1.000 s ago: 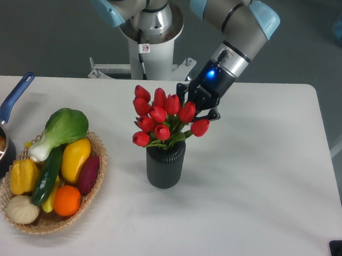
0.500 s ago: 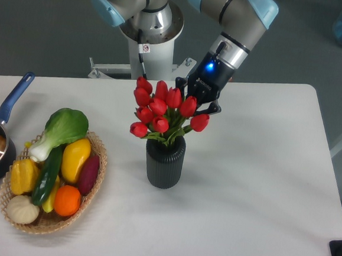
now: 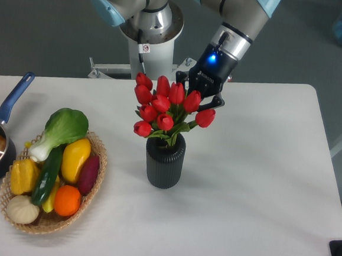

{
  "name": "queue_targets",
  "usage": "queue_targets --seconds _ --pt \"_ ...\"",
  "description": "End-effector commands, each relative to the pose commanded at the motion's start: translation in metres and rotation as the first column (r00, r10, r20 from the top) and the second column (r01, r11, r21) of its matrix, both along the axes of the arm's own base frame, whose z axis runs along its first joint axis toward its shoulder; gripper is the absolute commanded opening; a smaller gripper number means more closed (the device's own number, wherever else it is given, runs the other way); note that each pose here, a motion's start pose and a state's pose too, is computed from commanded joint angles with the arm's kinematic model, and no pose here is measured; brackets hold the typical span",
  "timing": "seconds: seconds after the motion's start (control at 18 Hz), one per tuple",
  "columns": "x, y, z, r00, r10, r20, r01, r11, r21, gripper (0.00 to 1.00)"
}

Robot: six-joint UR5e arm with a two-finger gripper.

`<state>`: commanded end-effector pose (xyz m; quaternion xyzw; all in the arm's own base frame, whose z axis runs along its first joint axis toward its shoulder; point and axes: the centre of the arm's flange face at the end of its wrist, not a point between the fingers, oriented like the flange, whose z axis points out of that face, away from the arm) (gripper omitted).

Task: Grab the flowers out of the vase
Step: 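Lift the tulip bunch straight up out of the black vase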

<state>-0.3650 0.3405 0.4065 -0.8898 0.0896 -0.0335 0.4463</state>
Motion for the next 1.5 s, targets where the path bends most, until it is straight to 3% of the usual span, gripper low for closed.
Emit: queue_targets --seconds 0.28,0.72,1.5 --pt "0.003 0.000 0.021 1.000 0.018 -0.001 -0.018 0.999 0.027 0.00" --pt "0.021 0.010 0.064 0.996 0.065 0.061 -0.069 0.995 0.069 0.00" --pt "0.048 0.021 0.086 0.987 0.077 0.143 -0.091 0.991 0.094 0.00"
